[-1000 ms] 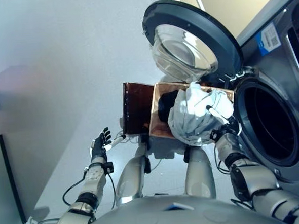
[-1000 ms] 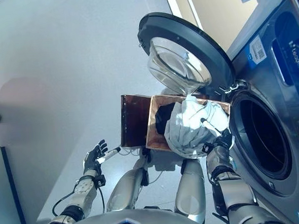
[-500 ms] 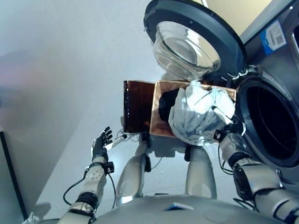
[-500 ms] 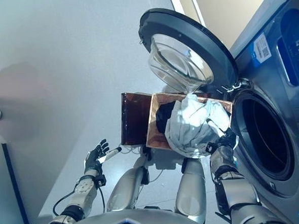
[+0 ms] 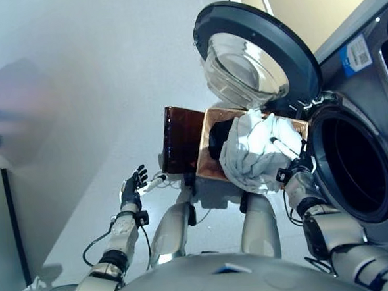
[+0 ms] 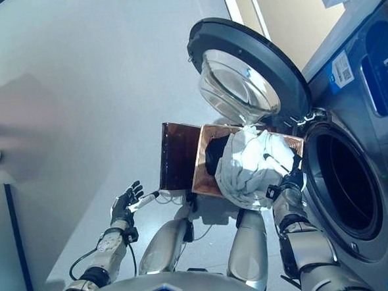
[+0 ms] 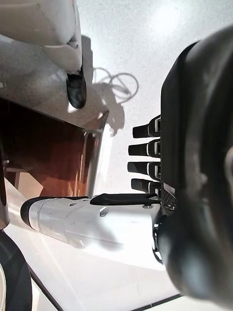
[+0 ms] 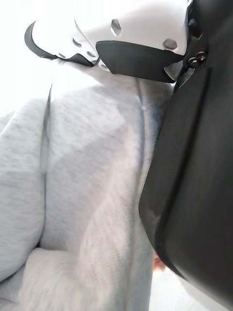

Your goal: Pick up the clothes and place them into the washing machine

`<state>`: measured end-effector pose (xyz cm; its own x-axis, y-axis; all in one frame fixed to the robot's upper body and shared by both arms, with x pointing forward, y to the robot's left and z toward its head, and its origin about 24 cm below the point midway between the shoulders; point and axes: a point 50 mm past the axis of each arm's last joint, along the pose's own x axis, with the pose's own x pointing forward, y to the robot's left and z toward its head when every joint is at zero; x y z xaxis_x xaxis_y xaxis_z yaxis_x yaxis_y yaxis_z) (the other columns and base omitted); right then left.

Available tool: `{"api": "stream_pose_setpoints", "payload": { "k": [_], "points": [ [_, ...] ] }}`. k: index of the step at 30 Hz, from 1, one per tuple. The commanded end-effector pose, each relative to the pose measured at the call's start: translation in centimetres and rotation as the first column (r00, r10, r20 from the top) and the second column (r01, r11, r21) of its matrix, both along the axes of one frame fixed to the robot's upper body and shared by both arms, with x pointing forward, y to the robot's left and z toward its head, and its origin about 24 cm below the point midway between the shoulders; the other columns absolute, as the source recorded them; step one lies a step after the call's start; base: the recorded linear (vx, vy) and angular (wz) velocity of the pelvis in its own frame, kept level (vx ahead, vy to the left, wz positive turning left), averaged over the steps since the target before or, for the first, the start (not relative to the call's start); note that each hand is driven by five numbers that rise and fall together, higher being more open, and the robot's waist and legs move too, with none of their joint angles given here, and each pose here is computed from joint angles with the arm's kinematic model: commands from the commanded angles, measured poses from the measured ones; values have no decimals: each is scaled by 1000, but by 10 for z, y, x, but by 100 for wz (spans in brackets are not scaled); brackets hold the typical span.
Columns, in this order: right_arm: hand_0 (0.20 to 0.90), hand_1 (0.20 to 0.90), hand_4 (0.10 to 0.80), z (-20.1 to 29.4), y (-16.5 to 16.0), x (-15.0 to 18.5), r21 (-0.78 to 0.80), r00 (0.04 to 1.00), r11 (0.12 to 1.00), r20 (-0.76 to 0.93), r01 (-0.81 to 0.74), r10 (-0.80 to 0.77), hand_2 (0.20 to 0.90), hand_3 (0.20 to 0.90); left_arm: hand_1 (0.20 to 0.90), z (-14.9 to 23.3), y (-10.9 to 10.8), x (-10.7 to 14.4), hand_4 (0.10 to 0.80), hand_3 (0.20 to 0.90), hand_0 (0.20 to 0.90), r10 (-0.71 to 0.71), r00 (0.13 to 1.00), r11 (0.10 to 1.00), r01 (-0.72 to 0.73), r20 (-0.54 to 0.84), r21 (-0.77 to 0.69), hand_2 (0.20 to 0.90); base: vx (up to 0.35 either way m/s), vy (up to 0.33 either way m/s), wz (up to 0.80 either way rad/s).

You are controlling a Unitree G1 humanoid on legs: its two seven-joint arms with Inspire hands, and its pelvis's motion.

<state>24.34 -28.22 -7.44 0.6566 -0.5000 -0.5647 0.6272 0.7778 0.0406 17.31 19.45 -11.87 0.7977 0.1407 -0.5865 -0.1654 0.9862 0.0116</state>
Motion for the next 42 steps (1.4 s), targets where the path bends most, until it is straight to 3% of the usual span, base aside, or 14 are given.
{"api": "stream_pose_setpoints", "payload": {
  "k": [1, 14, 22, 30, 32, 33, 34, 36, 42],
  "points": [
    [200, 200, 300, 13, 3, 14, 25, 992, 1000, 121, 18, -21, 200, 200, 900, 8, 24, 1, 800, 900, 900, 31, 998, 998, -33, 46, 55, 900, 49, -8, -1],
    [200, 200, 300, -25, 21, -55, 388, 897, 883, 238, 264, -372, 200, 200, 900, -12, 43, -31, 800, 900, 900, 175, 979, 983, -168, -102, 79, 900, 93, -23, -5],
    [200, 200, 300, -27, 30, -77, 473, 856, 844, 297, 253, -423, 200, 200, 900, -18, 51, -47, 800, 900, 900, 225, 963, 973, -213, -146, 93, 900, 87, -20, -13],
    [200, 200, 300, -36, 27, -104, 518, 763, 752, 258, 408, -592, 200, 200, 900, -22, 49, -58, 800, 900, 900, 255, 951, 966, -241, -174, 95, 900, 74, -6, -8],
    [200, 200, 300, -36, 26, -106, 458, 809, 796, 236, 396, -538, 200, 200, 900, -22, 49, -59, 800, 900, 900, 253, 951, 966, -238, -177, 102, 900, 44, -12, -3],
    [200, 200, 300, -31, 28, -101, 368, 885, 880, 238, 299, -400, 200, 200, 900, -21, 50, -58, 800, 900, 900, 251, 954, 966, -235, -166, 106, 900, 22, -11, -4],
    [200, 200, 300, -31, 28, -101, 367, 886, 881, 236, 299, -400, 200, 200, 900, -21, 50, -59, 800, 900, 900, 251, 954, 966, -236, -166, 107, 900, 0, 0, 0],
    [200, 200, 300, -24, 34, -94, 280, 936, 946, 256, 166, -240, 200, 200, 900, -19, 51, -56, 800, 900, 900, 243, 959, 967, -229, -146, 108, 900, -1, -6, -2],
    [200, 200, 300, -9, 48, -78, 138, 959, 990, 284, -36, -5, 200, 200, 900, -15, 49, -50, 800, 900, 900, 218, 969, 971, -204, -115, 122, 900, 15, -4, -4]
  ]
}}
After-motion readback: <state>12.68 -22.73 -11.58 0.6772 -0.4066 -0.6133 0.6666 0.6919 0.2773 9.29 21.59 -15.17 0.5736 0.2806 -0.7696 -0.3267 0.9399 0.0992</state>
